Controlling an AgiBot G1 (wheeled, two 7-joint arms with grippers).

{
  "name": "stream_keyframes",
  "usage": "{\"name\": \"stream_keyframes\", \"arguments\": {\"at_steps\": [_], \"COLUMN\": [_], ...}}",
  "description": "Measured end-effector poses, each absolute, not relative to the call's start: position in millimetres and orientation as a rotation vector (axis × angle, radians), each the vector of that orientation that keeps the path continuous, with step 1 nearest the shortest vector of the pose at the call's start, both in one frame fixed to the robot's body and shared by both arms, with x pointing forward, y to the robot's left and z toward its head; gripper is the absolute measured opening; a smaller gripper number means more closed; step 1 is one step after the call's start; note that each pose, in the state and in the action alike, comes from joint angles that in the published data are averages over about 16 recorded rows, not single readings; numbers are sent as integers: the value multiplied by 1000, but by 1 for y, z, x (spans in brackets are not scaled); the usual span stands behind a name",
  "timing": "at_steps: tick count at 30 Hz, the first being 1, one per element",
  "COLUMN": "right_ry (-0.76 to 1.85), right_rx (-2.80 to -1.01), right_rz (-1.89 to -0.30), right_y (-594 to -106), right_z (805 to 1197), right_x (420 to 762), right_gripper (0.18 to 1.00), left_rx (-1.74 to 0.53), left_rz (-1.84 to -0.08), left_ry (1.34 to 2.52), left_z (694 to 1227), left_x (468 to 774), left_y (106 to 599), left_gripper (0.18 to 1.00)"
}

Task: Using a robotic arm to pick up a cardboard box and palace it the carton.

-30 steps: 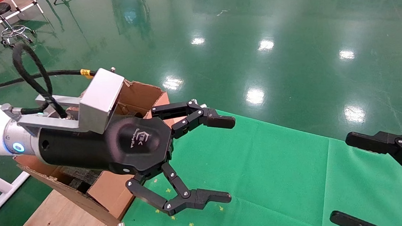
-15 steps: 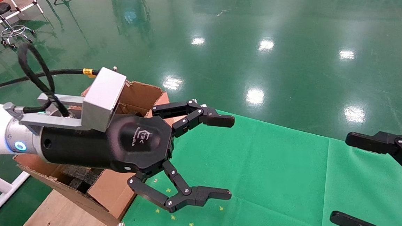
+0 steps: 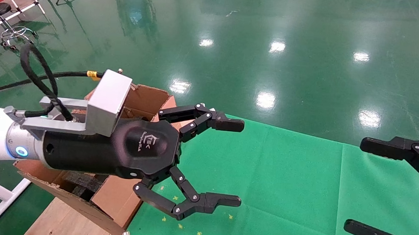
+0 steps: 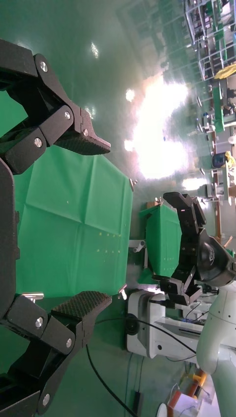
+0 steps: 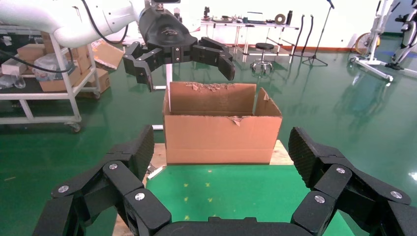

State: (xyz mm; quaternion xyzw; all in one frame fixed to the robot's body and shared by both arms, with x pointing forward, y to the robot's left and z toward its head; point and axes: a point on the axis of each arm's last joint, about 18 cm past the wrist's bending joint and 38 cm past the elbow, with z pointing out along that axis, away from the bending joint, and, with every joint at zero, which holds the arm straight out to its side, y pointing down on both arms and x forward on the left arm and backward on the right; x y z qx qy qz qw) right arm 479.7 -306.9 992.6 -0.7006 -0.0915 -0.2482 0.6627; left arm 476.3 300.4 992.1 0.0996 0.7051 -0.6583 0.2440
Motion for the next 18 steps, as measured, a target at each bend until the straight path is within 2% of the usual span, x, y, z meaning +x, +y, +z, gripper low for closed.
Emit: {"name": "stream_keyframes", "arguments": {"at_steps": [18], "right_ry": [-207], "right_rx": [-1584], "right_rz": [-561], "right_y": [-307], "right_z": [993], "right_x": [480], "right_gripper": [1001], "left_rx": [270], "left_rz": [-1797], "left_ry": [1926], "left_z": [992], "left_x": [477], "left_y": [301], "left_gripper": [1001]}}
